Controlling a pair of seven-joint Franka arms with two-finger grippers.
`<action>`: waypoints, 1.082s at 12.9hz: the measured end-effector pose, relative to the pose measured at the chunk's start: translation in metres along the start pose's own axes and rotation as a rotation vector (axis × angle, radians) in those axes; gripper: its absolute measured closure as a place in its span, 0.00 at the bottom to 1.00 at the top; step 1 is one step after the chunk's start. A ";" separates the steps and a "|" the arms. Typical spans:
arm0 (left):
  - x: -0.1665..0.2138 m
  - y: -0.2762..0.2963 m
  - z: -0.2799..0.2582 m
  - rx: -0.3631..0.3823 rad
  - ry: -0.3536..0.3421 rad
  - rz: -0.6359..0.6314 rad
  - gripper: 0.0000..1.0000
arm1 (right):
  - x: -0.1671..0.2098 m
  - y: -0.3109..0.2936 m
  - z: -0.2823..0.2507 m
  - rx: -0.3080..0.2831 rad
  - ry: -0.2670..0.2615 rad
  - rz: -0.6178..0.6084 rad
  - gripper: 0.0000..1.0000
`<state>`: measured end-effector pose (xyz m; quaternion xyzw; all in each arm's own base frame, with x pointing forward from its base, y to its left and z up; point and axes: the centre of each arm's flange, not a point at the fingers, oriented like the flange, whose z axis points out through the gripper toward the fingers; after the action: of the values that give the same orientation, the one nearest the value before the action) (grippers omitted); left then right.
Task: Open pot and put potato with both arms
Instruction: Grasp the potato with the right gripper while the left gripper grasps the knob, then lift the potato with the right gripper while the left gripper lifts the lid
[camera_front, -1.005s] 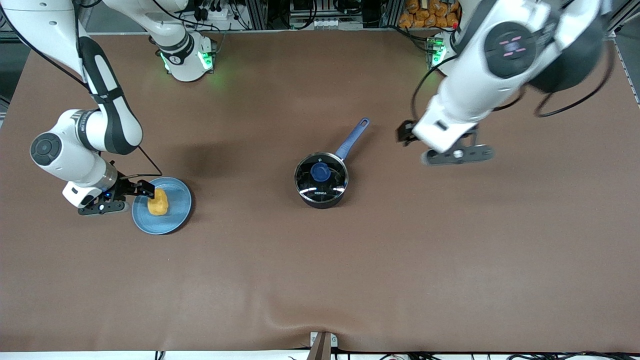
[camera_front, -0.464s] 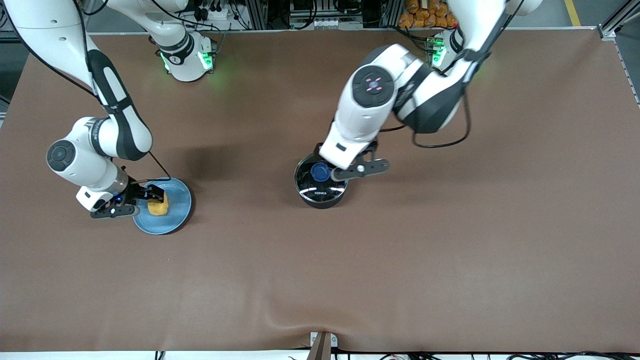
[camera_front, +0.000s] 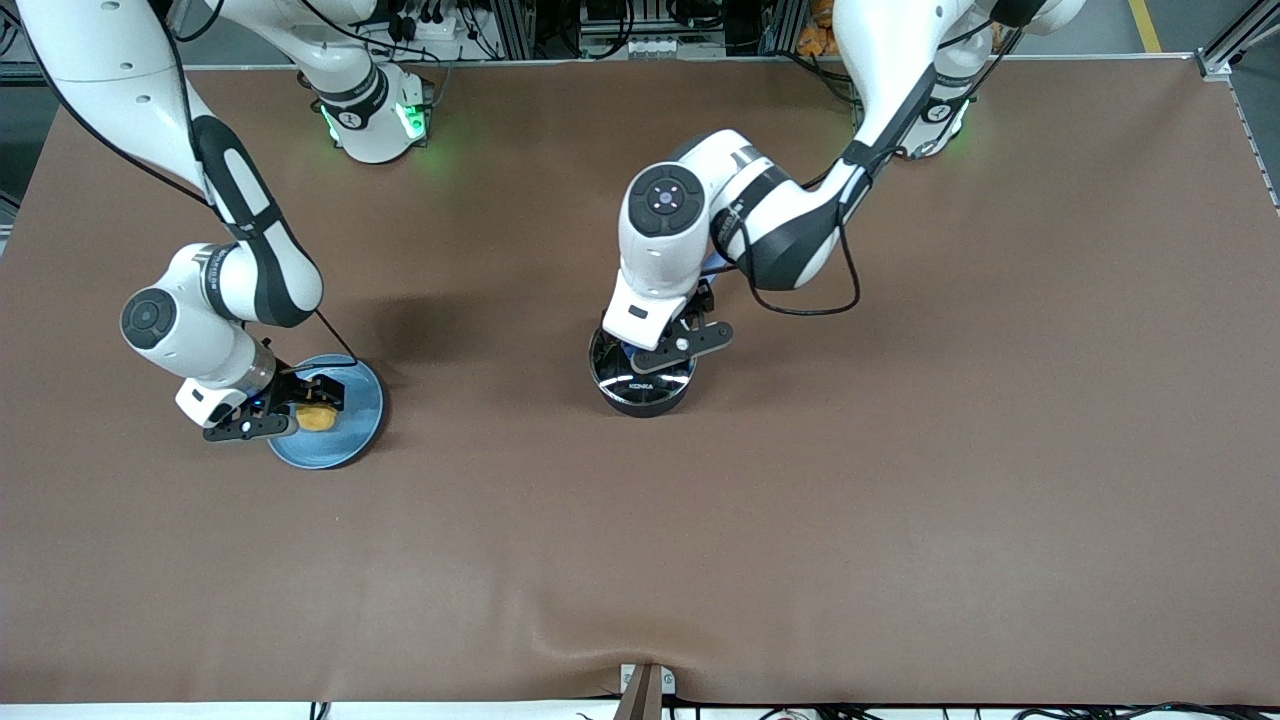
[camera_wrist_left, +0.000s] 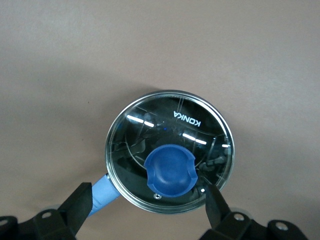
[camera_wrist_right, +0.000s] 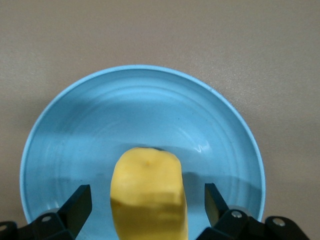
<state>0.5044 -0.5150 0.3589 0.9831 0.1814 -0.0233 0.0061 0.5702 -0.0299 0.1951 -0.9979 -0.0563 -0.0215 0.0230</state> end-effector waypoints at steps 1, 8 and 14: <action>-0.003 0.003 0.008 0.002 0.000 -0.014 0.00 | 0.000 0.000 0.002 0.000 -0.001 0.001 0.00; -0.001 0.014 0.056 -0.021 -0.003 -0.047 0.00 | -0.001 0.003 0.006 -0.001 -0.007 0.005 0.44; -0.001 0.015 0.057 -0.026 -0.001 -0.047 0.00 | 0.019 -0.003 -0.077 0.034 -0.042 -0.007 0.44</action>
<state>0.5060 -0.5307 0.3021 0.9785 0.2045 -0.0215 0.0182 0.5854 -0.0285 0.2728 -0.9974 -0.0605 0.0004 0.0385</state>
